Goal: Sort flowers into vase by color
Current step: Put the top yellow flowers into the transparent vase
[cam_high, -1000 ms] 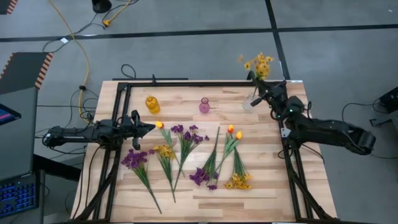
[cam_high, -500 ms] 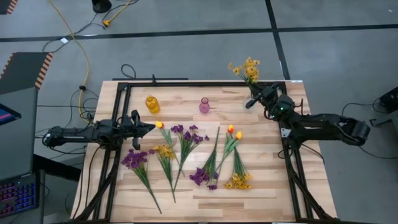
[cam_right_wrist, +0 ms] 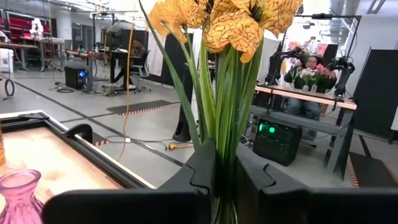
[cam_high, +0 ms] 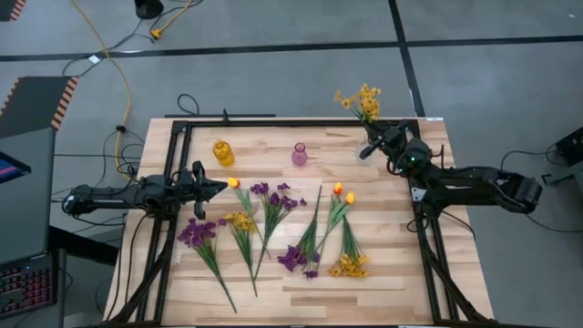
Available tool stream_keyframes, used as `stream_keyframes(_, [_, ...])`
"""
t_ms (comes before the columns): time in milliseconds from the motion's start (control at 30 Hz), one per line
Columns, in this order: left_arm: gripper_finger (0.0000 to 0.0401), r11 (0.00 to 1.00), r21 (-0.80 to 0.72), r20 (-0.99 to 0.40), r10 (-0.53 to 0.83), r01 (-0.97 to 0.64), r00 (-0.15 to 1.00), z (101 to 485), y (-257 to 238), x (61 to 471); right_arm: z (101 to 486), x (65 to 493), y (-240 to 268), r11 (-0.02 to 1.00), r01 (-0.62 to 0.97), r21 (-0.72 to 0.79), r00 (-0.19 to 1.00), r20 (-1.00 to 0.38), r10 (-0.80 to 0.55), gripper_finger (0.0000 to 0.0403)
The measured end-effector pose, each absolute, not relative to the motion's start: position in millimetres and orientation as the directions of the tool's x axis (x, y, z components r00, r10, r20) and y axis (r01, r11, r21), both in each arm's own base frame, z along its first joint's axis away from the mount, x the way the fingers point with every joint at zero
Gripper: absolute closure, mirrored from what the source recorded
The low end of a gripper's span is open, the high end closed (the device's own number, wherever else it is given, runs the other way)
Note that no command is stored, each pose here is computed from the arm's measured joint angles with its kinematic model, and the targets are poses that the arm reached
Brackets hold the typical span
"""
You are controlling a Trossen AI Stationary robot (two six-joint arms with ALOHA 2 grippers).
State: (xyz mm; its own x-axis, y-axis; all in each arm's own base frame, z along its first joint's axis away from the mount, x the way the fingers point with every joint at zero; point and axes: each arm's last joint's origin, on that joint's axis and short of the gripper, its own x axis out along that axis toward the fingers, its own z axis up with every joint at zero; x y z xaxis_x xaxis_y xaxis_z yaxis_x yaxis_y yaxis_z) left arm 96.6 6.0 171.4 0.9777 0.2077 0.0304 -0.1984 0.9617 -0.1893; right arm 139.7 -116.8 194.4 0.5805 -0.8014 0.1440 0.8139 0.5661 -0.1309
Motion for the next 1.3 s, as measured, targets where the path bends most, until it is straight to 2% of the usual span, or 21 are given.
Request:
stream_keyframes(333, [0.0401,0.962,-0.189,0.03,0.208,-0.198,0.978,171.4,6.0,96.7,194.2,139.7,-116.8,0.567,0.814,-0.131,0.581,0.143,-0.801,0.0323])
stream_keyframes(700, [0.0401,0.962,-0.189,0.031,0.208,-0.198,0.978,171.5,6.0,96.6,193.5,139.9,-116.7,0.568,0.812,-0.133,0.583,0.134,-0.801,0.0215])
stream_keyframes(867, [0.0401,0.962,-0.189,0.031,0.207,-0.198,0.978,171.5,6.0,96.6,191.6,140.6,-116.5,0.573,0.808,-0.137,0.587,0.114,-0.801,0.0179])
stream_keyframes(1067, [0.0401,0.962,-0.189,0.031,0.208,-0.198,0.978,171.5,6.0,96.6,188.8,143.0,-113.8,0.585,0.798,-0.145,0.599,0.086,-0.796,0.0168])
stream_keyframes(1300, [0.0401,0.948,-0.224,0.035,0.242,-0.228,0.97,171.9,7.0,96.4,184.6,145.1,-110.4,0.553,0.824,-0.124,0.561,0.043,-0.827,0.0168])
